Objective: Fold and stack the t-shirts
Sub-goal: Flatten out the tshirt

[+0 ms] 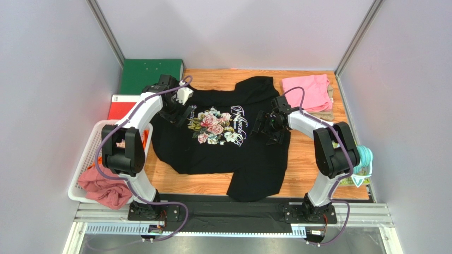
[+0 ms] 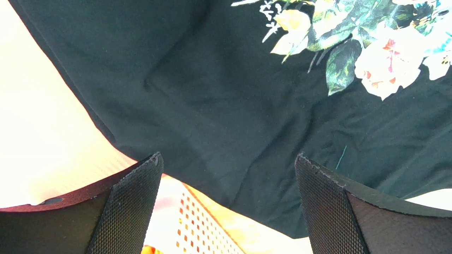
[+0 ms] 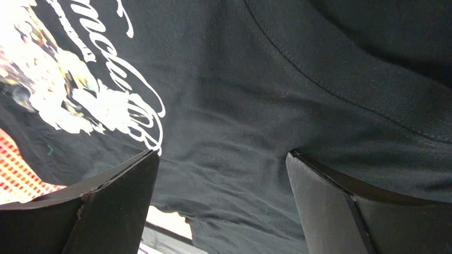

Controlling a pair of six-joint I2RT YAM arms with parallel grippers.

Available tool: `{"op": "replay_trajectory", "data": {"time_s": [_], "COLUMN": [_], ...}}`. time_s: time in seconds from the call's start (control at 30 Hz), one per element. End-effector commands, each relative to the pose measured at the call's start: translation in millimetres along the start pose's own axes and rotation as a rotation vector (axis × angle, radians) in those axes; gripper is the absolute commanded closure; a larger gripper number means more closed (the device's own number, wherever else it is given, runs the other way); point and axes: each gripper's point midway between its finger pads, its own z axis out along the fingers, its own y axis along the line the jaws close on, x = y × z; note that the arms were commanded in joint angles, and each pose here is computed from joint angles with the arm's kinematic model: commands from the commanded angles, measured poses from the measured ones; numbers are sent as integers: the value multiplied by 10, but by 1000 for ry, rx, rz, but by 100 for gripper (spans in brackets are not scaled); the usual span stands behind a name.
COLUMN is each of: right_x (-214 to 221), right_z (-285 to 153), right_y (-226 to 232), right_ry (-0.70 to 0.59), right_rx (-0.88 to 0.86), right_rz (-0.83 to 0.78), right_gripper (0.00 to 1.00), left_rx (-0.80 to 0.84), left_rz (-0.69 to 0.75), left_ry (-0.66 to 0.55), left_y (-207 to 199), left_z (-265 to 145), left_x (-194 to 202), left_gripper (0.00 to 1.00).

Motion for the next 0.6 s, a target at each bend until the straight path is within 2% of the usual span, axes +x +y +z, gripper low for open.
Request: {"op": "replay_trajectory", "data": {"time_s": [0.0,0.3,0.57], "right_x": [-12,222,346], "right_z": [152,-25,-386], "right_y": [23,-596,-909], "right_ry": [7,-20,-89], "right_rx": [-16,235,302], "right_rz": [12,33,92], "right_gripper": [0,0,0], "left_rx": [-24,-19,-39], "left_rz": [-6,18,58], "left_ry": [-52,-68,-109], "left_y": [28,-50,-92], "left_z": [-152,-295,-578], "left_x": [-80,63,165], "left_gripper": [0,0,0]}}
